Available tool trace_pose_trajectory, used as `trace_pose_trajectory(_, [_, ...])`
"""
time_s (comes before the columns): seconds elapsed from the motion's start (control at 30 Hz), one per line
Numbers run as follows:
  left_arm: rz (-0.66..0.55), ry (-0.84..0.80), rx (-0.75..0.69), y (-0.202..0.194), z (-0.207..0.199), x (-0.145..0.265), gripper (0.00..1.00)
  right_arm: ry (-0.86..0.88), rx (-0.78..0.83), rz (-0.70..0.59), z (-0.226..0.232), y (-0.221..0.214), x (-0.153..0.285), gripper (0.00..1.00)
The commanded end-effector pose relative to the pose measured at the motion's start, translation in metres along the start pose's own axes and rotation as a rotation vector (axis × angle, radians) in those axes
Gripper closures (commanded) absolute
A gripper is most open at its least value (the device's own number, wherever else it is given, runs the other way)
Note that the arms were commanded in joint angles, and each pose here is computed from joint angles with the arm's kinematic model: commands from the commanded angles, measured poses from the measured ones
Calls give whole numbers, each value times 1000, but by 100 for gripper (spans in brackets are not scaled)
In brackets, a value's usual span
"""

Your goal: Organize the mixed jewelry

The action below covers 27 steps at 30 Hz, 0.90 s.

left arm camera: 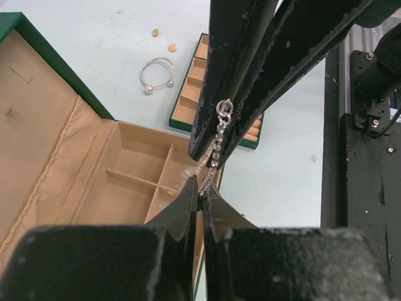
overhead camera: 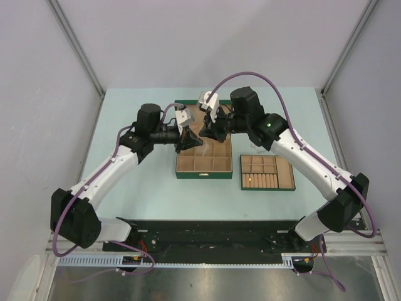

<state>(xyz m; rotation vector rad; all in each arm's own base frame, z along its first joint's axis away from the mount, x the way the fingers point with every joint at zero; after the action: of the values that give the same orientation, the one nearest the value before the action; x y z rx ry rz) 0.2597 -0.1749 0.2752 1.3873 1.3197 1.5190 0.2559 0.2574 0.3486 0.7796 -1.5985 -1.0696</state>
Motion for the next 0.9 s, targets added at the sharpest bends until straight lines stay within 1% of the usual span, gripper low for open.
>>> trace_pose_trajectory(0.0, [-25,-19,-48,15,-1,0,98,-19,40,-46,5,12,13,100])
trace_pose_trajectory(0.03, [-25,-18,-45,15,-1,0,100,-20,39,-45,5,12,13,100])
trace_pose_trajectory(0.2, [-22,-19,-48,14,-1,1,100,-27,43,-37,4,10,14,100])
trace_pose_trajectory(0.43, [-17,-6,-53,14,-1,2,99,-26,41,-37,5,9,14,100])
trace_pose_trajectory(0.57, [-14,0,-50,15,0,2,93,-24,38,-38,5,9,14,100])
trace_pose_trajectory(0.73, [-17,2,-44,16,2,0,83,-26,36,-38,5,9,14,100])
trace_pose_trajectory(0.87, [-20,5,-38,17,3,-1,80,-23,36,-40,6,9,15,100])
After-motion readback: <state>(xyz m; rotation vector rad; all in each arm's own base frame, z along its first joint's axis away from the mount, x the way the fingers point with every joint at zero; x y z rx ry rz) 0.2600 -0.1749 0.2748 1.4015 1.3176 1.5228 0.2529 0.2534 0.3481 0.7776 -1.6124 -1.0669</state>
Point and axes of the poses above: each gripper's point midway between its finger pads, its own x axis back along the fingers, its own z axis along the line the jaws close on, y = z × x, the point moved 10 cm from there along x, back along the fingers, and after that the axes turned 1 degree about x, right-handed, at the moved point
